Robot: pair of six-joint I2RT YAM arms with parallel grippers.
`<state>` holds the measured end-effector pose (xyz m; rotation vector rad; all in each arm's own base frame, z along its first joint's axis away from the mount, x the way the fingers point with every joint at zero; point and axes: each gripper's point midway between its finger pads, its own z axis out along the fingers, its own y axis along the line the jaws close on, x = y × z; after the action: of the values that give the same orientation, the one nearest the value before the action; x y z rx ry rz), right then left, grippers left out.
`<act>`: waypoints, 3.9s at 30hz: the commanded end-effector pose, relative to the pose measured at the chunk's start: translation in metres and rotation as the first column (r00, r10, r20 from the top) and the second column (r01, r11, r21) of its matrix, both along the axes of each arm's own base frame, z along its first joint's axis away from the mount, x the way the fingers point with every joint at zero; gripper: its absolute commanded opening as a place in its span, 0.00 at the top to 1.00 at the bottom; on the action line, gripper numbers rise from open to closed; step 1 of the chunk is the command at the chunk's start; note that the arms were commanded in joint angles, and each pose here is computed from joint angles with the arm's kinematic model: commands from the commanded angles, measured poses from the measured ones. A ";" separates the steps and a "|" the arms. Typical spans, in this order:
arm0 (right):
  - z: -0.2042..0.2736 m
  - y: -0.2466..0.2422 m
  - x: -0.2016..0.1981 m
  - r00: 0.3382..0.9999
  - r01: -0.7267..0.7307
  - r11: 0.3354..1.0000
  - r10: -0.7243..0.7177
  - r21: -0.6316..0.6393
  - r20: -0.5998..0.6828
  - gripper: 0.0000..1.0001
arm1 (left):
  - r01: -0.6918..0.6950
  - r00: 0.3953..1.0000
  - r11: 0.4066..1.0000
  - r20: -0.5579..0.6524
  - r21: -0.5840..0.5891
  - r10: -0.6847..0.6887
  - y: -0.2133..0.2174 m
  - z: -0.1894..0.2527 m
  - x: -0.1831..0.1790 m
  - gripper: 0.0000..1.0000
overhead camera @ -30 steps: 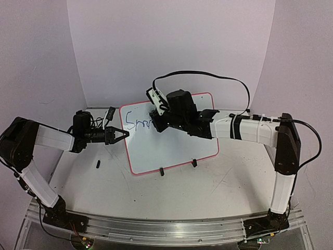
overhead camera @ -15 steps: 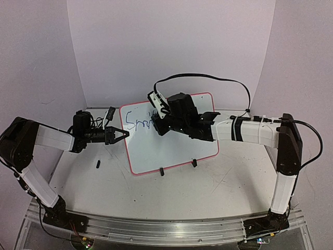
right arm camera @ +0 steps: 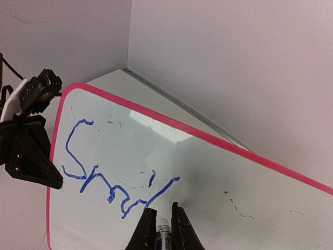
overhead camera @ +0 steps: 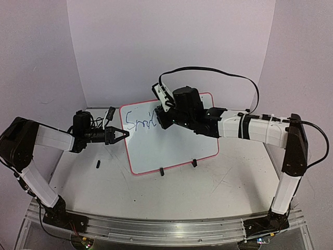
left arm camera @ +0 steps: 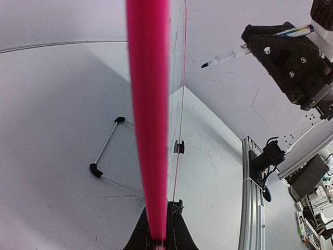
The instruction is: Write a sentence on the whiteboard
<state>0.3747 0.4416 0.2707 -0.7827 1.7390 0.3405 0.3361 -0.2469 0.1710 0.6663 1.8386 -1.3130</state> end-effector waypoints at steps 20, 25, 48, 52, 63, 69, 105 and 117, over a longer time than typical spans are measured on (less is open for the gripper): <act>0.011 0.000 0.012 0.999 -0.030 0.994 0.033 0.106 -0.028 1.00 | -0.093 0.995 0.993 -0.018 0.071 0.095 0.007 -0.022 0.019 1.00; 0.009 0.000 0.012 0.999 -0.025 0.994 0.029 0.106 -0.035 1.00 | -0.093 0.995 0.993 -0.020 0.072 0.094 0.007 -0.023 0.018 1.00; -0.016 0.000 0.018 0.998 0.001 0.998 0.003 0.061 -0.061 1.00 | -0.094 0.995 0.993 -0.019 0.072 0.095 0.007 -0.023 0.019 1.00; -0.017 -0.004 0.021 0.998 0.024 0.998 -0.022 0.049 -0.052 1.00 | -0.092 0.995 0.993 -0.019 0.072 0.094 0.007 -0.023 0.019 1.00; -0.018 -0.013 0.022 0.997 0.059 0.998 -0.058 0.032 -0.043 1.00 | -0.095 0.995 0.993 -0.018 0.075 0.096 0.007 -0.023 0.018 1.00; -0.017 -0.021 0.024 0.996 0.084 0.996 -0.083 0.024 -0.035 1.00 | -0.095 0.995 0.993 -0.018 0.075 0.097 0.007 -0.023 0.019 1.00; 0.014 -0.039 0.035 0.989 0.142 0.988 -0.144 0.055 0.040 1.00 | -0.094 0.995 0.993 -0.016 0.077 0.095 0.007 -0.023 0.017 1.00; 0.022 -0.031 0.037 0.991 0.119 0.990 -0.122 0.070 0.050 1.00 | -0.093 0.995 0.993 -0.016 0.077 0.095 0.007 -0.022 0.018 1.00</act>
<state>0.3989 0.4173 0.2573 -0.6984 1.7730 0.2971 0.3367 -0.2470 0.1691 0.6641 1.8443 -1.3154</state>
